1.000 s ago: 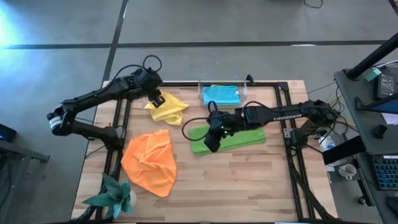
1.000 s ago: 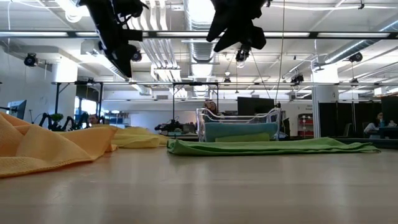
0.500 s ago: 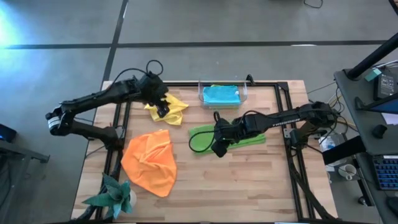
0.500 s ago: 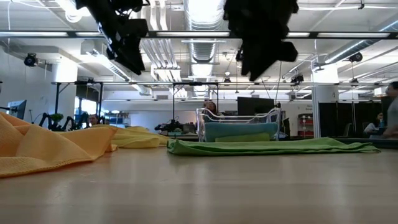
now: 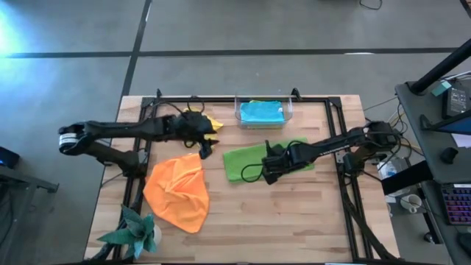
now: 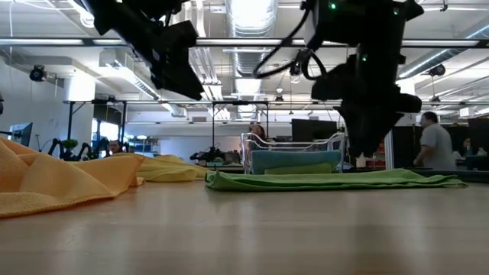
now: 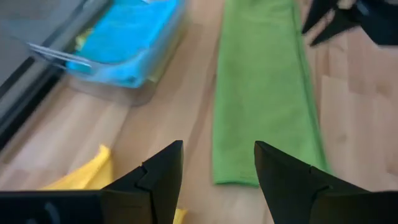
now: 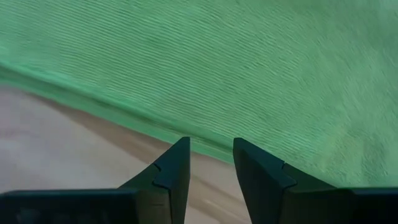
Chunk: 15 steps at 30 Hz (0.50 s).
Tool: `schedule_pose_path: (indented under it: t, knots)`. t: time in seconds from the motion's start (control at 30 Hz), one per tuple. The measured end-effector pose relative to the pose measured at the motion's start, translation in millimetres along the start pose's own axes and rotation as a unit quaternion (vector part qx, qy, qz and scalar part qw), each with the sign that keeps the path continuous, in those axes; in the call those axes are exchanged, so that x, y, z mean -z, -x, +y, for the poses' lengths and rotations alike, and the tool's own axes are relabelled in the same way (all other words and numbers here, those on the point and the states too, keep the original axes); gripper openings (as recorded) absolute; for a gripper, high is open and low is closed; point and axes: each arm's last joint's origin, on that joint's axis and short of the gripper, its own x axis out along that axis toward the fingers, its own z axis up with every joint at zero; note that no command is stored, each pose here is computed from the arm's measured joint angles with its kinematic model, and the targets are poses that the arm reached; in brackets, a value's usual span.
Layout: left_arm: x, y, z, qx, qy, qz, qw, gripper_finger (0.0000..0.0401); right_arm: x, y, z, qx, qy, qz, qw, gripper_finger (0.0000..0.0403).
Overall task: Fold microfiber towels
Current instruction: Fold the green microfiber cloth
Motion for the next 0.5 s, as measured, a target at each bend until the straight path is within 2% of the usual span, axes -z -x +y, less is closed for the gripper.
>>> schedule_pose_path:
  t: [0.5]
  knots:
    - [21, -66, -34, 0.045, -0.035, 0.050, 0.997, 0.0183, 9, 2, -29, 0.004, -0.030, -0.009, 0.999, 0.0116]
